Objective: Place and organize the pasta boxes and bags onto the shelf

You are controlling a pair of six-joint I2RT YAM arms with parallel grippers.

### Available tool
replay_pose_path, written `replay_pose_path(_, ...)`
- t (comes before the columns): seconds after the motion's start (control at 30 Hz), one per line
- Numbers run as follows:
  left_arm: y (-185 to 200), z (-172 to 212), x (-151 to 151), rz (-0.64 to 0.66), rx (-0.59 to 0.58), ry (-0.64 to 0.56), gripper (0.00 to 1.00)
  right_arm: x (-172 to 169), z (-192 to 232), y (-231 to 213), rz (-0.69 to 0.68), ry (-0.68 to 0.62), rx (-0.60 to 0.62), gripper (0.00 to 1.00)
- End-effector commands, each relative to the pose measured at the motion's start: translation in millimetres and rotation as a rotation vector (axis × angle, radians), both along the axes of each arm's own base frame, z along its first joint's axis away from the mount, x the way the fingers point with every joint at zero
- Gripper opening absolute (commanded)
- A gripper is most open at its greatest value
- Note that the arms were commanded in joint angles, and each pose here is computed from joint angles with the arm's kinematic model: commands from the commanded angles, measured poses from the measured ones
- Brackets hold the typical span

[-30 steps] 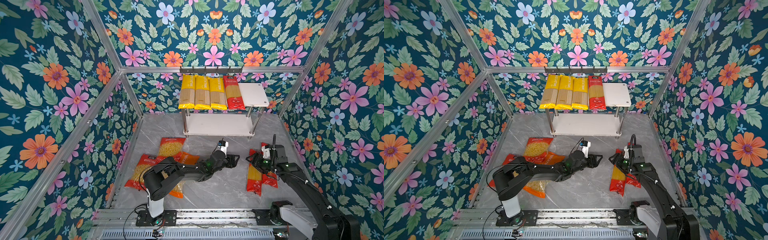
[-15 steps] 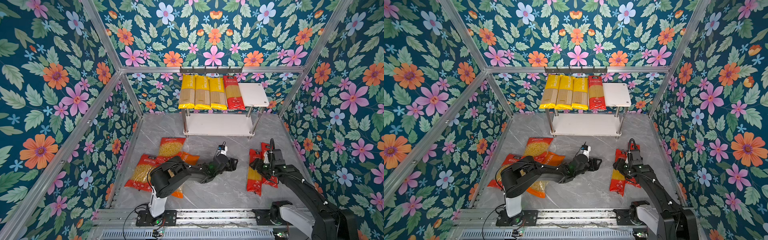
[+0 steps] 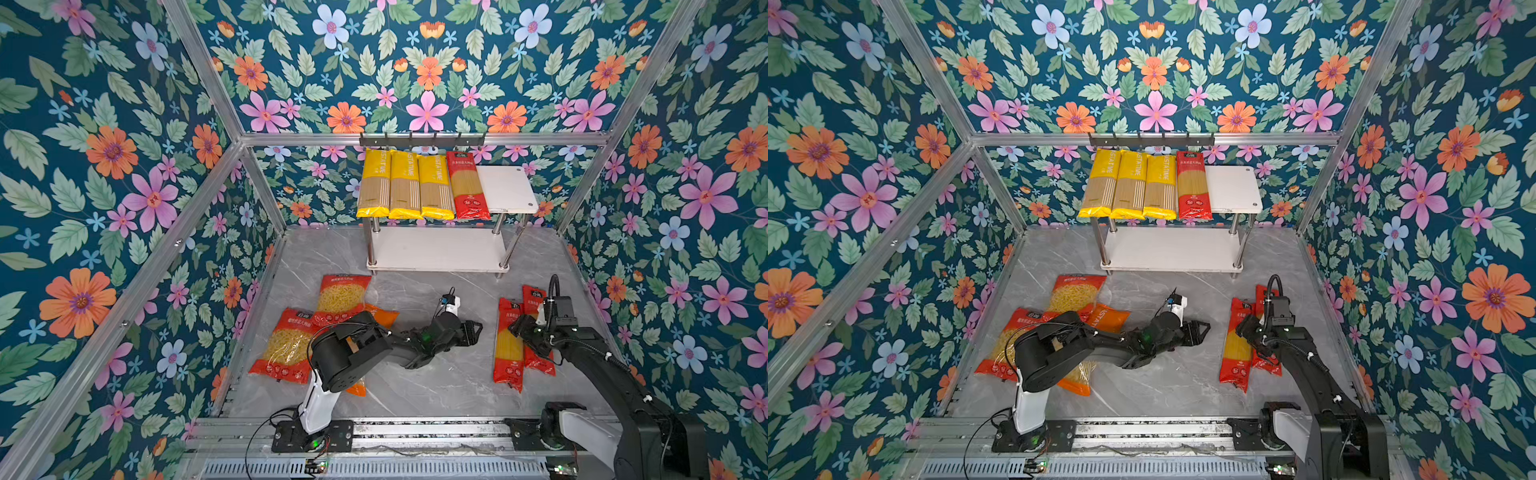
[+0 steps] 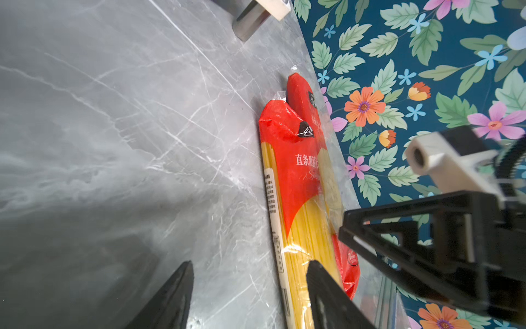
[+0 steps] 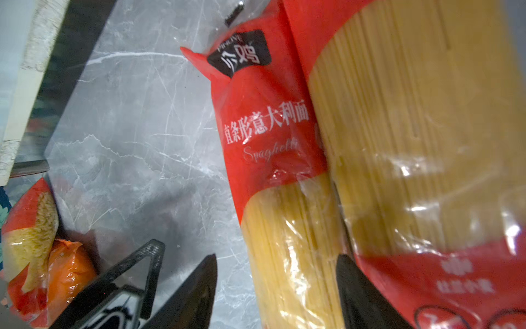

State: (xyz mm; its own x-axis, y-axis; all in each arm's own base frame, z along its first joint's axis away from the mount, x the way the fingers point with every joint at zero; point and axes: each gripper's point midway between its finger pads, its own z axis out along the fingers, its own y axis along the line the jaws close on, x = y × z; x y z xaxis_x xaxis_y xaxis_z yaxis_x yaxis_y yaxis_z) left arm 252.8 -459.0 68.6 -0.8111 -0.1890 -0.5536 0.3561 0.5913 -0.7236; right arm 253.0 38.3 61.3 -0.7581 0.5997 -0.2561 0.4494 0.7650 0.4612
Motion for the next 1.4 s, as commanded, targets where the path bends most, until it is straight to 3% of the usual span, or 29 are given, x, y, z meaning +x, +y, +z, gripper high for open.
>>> replay_pose_path(0.0, 1.8, 10.3, 1.6, 0.011, -0.021, -0.026, 0.66, 0.0, -5.2, 7.1, 0.020, -0.003, 0.028, 0.66)
replay_pose_path(0.37, 11.4, 4.9, 2.1, 0.029, 0.005, -0.032, 0.66, 10.1, -12.5, 61.0, 0.166, 0.019, 0.001, 0.65)
replay_pose_path(0.57, 8.9, 3.4, 5.7, 0.028, 0.027, -0.049, 0.66, 14.0, -8.8, 88.1, 0.241, 0.029, 0.066, 0.65)
replay_pose_path(0.97, 4.2, -1.2, 20.2, -0.007, 0.122, -0.082, 0.66, -11.0, -6.2, 30.7, 0.085, 0.007, 0.102, 0.68)
replay_pose_path(1.37, -21.4, -24.3, -1.6, -0.065, 0.049, 0.000, 0.65, 7.0, -27.4, 52.6, 0.079, 0.002, 0.262, 0.68)
